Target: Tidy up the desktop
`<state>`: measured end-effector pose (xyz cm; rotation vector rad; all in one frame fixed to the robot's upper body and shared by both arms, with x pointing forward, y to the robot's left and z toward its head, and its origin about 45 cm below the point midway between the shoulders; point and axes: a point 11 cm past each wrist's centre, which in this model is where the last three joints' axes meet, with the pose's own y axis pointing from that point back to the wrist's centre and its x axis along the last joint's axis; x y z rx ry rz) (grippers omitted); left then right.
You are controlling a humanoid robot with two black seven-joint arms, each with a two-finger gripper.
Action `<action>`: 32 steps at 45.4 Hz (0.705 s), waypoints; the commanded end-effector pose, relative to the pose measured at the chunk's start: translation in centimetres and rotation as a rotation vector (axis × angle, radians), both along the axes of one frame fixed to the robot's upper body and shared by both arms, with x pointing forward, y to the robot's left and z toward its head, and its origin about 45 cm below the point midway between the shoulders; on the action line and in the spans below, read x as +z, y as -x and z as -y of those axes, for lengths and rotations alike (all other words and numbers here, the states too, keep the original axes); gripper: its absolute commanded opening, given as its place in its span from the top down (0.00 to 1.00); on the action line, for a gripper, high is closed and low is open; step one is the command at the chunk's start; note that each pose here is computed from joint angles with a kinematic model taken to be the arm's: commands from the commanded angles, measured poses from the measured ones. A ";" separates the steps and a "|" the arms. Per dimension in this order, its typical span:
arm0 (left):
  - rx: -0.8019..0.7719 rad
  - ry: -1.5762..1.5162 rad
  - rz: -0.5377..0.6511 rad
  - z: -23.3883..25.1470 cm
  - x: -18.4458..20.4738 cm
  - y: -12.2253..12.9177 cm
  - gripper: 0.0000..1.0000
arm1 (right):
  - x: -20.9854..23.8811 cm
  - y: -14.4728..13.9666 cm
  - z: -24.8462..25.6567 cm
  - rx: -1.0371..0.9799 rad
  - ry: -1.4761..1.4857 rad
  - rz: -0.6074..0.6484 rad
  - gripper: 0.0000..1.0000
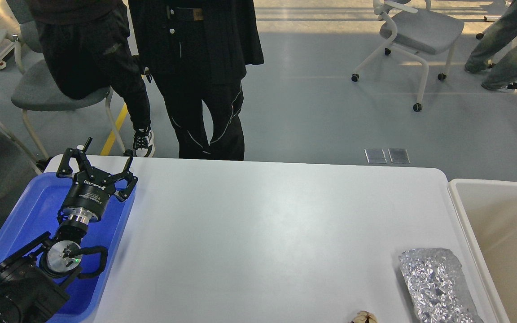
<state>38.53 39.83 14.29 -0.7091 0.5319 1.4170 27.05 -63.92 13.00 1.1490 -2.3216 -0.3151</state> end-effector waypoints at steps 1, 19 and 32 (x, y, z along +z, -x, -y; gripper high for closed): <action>0.000 -0.001 -0.001 0.0 0.0 0.0 0.00 | 5.7 -2.9 -0.3 0.024 -0.153 0.296 0.01; 0.000 0.000 0.000 0.0 0.0 0.0 0.00 | 6.3 -6.3 -9.8 0.219 -0.424 0.588 0.00; 0.000 0.000 0.000 0.0 0.0 0.0 0.00 | 6.9 -9.1 -17.9 0.337 -0.633 0.749 0.00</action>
